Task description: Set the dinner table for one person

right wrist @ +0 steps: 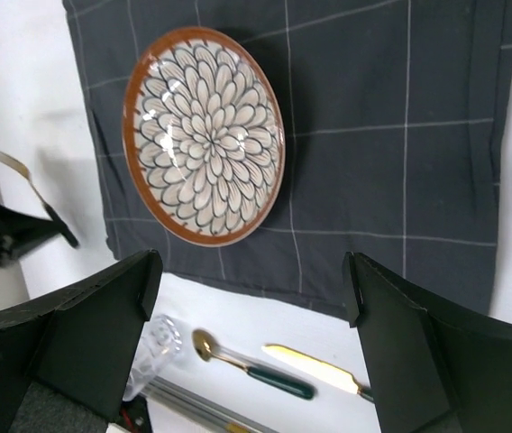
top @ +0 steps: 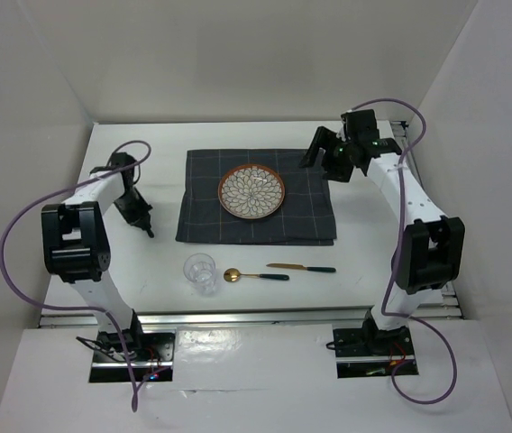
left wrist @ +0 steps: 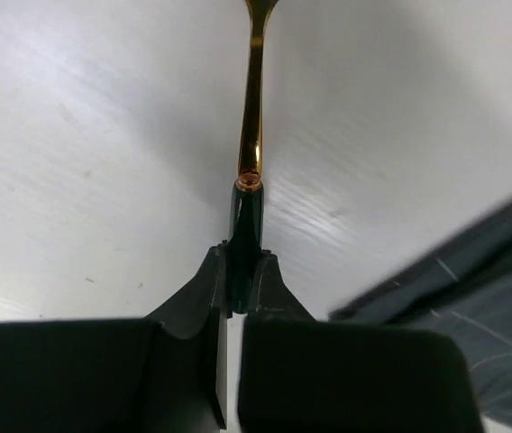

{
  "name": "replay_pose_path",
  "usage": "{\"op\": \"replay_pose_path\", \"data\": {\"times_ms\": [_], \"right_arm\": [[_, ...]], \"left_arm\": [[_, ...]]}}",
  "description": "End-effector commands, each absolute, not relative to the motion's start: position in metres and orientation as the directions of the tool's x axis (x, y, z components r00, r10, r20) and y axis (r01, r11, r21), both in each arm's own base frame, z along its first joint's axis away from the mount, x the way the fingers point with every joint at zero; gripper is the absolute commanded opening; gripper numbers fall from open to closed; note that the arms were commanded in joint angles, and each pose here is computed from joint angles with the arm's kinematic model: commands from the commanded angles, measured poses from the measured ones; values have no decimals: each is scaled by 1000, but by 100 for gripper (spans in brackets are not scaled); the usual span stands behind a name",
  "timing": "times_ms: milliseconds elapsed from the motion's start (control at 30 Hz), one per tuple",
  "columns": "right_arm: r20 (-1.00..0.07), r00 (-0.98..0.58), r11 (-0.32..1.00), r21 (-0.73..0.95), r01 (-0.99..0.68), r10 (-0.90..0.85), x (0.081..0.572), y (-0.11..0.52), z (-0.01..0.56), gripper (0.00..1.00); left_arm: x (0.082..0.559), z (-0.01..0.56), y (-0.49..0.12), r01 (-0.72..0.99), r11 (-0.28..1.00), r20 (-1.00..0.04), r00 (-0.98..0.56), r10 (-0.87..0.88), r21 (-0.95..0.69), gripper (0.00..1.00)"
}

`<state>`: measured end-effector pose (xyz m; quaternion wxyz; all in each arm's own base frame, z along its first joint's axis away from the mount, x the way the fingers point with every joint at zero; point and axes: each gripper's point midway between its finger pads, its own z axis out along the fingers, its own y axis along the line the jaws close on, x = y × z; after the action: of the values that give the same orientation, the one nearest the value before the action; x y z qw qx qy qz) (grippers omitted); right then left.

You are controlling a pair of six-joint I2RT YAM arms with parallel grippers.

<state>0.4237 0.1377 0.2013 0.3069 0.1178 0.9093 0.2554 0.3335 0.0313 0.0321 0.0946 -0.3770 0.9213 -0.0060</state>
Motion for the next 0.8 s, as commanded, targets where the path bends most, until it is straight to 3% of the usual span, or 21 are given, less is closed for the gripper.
{"op": "replay_pose_path", "data": {"times_ms": [0,133,267,533,767], "right_arm": [[-525,-789,862,506,13,319,404,132,218,94],[-512,-805,869,495,7,298,395,134,213,94],[-499,-814,880,473,32,298,387,139,210,93],[-514,-848,870,468,-155,126,349,207,213,92],[-462,-882,869,469,-157,89,320,231,192,92]], "left_arm": [[361,73,13,-443,894,-310,-843,-440,-65,0],[378,97,-62,-191,980,-388,-900,-198,-57,0],[385,86,-100,-103,995,-305,-947,-102,-15,0],[414,55,-127,-89,996,-245,-966,-88,-8,0],[415,46,-130,-45,999,-216,-976,-42,12,0]]}}
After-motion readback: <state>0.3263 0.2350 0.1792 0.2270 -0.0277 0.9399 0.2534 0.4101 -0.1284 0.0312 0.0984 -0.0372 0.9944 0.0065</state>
